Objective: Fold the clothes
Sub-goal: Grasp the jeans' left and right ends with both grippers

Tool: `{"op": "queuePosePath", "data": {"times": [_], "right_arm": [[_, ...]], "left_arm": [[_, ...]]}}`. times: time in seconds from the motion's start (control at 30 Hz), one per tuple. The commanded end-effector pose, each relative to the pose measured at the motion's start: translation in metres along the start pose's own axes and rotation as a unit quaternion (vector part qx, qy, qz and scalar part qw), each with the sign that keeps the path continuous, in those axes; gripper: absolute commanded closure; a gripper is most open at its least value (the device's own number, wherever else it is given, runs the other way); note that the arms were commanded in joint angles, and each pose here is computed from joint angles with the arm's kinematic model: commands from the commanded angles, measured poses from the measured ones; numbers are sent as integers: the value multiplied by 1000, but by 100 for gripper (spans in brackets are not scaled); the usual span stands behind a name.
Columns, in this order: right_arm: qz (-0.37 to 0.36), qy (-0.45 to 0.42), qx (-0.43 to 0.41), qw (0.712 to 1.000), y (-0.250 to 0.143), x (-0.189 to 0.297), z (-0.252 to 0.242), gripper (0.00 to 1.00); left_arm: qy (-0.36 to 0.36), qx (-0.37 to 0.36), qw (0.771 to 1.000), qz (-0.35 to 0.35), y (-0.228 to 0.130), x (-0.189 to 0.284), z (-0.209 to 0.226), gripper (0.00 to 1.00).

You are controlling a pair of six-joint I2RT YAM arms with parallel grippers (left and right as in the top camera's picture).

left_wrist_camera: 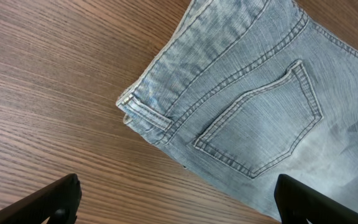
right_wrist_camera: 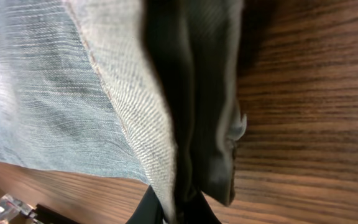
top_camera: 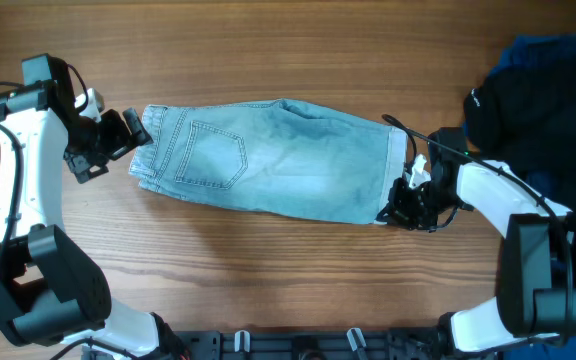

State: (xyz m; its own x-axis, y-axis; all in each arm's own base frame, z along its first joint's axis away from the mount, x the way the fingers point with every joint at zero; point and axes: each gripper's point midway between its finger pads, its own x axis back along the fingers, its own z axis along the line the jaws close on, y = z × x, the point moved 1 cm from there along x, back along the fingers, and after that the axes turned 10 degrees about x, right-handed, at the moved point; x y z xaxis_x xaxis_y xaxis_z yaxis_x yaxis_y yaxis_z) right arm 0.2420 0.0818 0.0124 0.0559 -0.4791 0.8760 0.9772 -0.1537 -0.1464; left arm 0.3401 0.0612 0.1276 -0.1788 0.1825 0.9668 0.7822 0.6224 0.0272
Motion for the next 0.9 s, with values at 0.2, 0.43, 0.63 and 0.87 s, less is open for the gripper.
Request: {"op": "queuePosePath", "data": {"times": [0.2,0.43,0.63,0.87], "right_arm": [[-74,95,51,991,28,43,56,96],[-89,148,65,983,36,52,76,96],[-91,152,69,982,36,52,78,96],[-94,148,82,981,37,52,77,96]], "left_arm": [[3,24,999,23,-10,-1,2,0],[-5,29,999,37,-16,-1,0,0],[5,65,996,54,-25,-5,5,0],[-9,111,993,23,-18,-47,13,43]]}}
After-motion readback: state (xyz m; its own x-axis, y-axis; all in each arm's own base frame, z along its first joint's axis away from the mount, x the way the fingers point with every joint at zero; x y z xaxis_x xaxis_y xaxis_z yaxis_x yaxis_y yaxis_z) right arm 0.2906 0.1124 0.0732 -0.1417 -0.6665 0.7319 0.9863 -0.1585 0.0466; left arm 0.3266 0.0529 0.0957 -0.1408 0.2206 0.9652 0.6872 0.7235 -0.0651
